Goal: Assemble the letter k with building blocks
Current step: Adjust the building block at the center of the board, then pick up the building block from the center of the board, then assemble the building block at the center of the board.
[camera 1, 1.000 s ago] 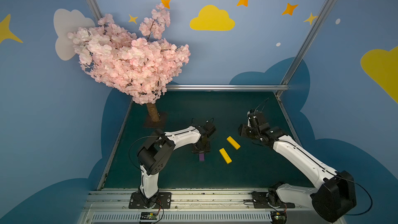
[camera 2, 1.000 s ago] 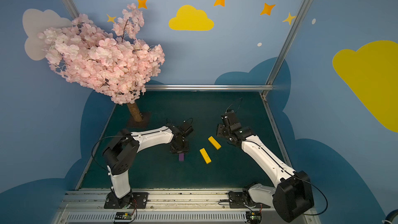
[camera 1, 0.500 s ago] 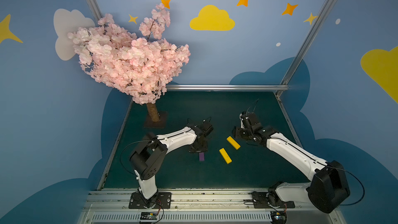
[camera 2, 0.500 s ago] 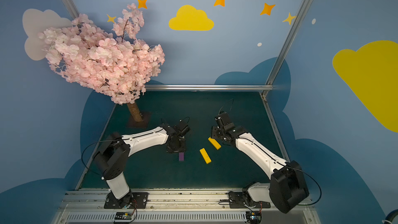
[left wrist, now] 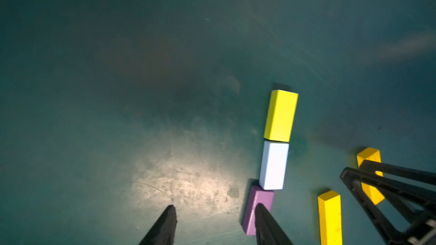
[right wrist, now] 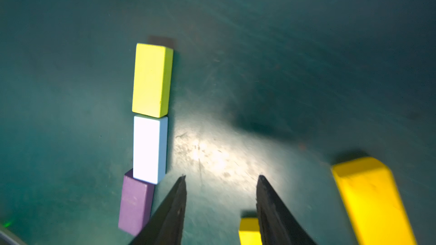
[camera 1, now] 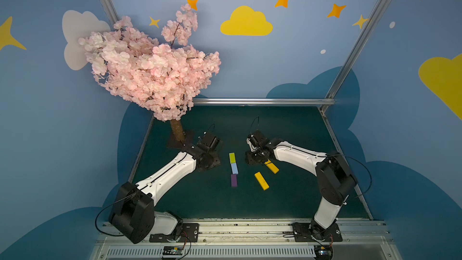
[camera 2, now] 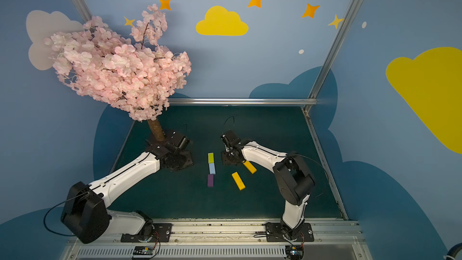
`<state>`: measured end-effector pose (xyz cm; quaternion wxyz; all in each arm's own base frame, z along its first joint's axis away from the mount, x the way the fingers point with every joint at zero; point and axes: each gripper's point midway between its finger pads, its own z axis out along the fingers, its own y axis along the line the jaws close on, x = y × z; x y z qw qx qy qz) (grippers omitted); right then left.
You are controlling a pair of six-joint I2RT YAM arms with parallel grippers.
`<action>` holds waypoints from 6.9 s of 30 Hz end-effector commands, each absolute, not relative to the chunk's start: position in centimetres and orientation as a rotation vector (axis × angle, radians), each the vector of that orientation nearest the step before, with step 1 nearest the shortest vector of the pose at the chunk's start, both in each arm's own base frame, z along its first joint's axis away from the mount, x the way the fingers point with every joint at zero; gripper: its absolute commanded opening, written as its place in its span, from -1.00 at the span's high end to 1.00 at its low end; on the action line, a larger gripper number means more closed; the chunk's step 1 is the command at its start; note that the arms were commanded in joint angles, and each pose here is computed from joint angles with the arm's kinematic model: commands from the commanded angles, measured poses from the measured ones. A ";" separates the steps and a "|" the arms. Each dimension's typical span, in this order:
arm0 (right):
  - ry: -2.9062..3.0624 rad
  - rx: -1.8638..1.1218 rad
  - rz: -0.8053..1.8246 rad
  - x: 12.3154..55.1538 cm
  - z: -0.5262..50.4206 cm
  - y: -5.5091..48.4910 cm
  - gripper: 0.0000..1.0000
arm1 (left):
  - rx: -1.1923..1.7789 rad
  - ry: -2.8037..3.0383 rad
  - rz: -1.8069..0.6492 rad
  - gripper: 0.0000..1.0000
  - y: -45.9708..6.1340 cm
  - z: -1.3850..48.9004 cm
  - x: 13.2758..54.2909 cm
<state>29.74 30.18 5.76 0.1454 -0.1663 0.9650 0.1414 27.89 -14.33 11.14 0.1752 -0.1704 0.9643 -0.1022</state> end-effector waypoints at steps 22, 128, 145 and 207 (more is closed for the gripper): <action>2.918 -0.706 0.332 26.0 2.4 33.9 0.03 | -0.509 2.769 -0.323 -0.12 -14.5 10.0 28.2; 3.077 -0.638 0.032 21.2 4.5 21.6 -0.09 | -0.367 2.697 -0.454 -1.00 -15.4 12.2 29.1; 3.072 -0.618 0.073 23.9 1.6 24.1 0.91 | -0.374 2.689 -0.464 -1.00 -15.5 12.4 29.3; 2.774 0.904 0.319 33.5 4.3 31.6 1.00 | -0.348 2.662 -0.475 -1.00 -15.2 13.2 28.8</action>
